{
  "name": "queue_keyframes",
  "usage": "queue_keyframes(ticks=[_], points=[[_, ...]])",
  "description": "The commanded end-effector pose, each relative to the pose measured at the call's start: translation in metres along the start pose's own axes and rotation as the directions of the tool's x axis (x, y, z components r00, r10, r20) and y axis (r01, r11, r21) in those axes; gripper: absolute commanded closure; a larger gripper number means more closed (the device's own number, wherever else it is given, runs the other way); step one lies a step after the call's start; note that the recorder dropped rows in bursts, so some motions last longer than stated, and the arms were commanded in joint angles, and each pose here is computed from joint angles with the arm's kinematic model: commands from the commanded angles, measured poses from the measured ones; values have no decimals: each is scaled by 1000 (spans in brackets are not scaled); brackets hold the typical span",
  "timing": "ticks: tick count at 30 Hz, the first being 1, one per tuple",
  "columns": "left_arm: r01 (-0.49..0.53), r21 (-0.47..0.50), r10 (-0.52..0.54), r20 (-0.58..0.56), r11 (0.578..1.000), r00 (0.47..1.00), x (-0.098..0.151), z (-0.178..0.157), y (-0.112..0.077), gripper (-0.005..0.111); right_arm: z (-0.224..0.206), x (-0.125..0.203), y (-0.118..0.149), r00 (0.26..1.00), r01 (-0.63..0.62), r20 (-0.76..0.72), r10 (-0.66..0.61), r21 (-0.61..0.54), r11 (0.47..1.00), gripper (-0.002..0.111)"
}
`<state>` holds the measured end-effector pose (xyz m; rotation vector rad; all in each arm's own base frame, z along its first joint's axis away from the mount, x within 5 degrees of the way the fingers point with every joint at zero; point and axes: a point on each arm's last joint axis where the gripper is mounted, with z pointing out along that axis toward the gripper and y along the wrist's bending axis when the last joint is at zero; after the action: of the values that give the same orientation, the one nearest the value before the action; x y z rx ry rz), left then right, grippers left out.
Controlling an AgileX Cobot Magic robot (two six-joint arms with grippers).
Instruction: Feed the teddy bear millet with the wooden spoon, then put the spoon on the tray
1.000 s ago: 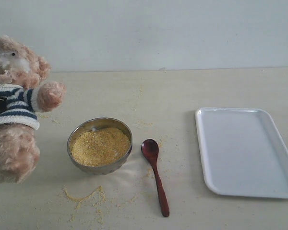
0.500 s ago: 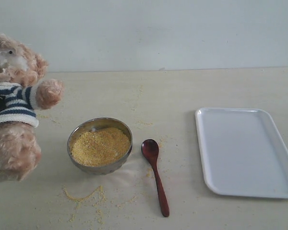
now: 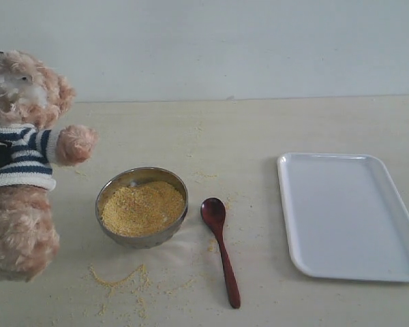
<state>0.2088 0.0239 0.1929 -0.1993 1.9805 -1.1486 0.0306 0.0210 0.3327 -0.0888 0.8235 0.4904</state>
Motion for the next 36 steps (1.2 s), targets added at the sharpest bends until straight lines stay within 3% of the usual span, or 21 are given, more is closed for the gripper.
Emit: queue_keyframes(ticks=[1, 2, 4, 6, 8, 12, 16, 19, 23, 27, 31, 34, 36], points=[[-4, 30, 5, -11, 1000, 1000, 1, -1, -4, 102, 49, 64, -40, 819, 312, -523, -237, 60, 948, 109], [18, 30, -17, -21, 999, 1000, 2, -1, -4, 102, 52, 85, -54, 717, 328, -675, -175, 106, 939, 109], [58, 27, -57, -47, 998, 997, 4, -1, -4, 102, 49, 118, -72, 536, 294, -842, 62, 255, 921, 109], [88, 20, -86, -88, 996, 992, 8, -2, -4, 102, 47, 145, -83, 389, 255, -871, 300, 415, 873, 109], [76, 15, -73, -136, 997, 988, 13, -2, -4, 102, 42, 162, -87, 265, 262, -872, 411, 476, 840, 109], [44, 12, -40, -202, 999, 979, 19, -3, -3, 102, 37, 174, -79, 136, 266, -930, 342, 367, 891, 109], [48, 8, -45, -222, 999, 974, 20, -3, -3, 102, 39, 179, -42, 41, 161, -999, 34, 40, 986, 109], [47, 8, -45, -224, 999, 973, 21, -4, -3, 102, 36, 182, -12, -7, 52, -978, -208, -208, 977, 109], [56, 9, -53, -204, 998, 978, 19, -3, -3, 102, 26, 183, 18, -32, -71, -887, -460, -457, 886, 109], [74, 12, -71, -157, 997, 985, 15, -2, -4, 102, 23, 186, 29, 78, -83, -877, -474, -479, 874, 105], [79, 16, -76, -131, 997, 988, 12, -2, -4, 102, 25, 197, 29, 223, -49, -892, -393, -413, 910, 82], [38, 18, -35, -111, 999, 993, 10, -2, -4, 102, 26, 210, 30, 237, -51, -903, -359, -380, 924, 64], [34, -68, -38, -59, 997, 998, 6, -2, 4, 102, 26, 219, 31, 228, -57, -917, -328, -349, 935, 57]])
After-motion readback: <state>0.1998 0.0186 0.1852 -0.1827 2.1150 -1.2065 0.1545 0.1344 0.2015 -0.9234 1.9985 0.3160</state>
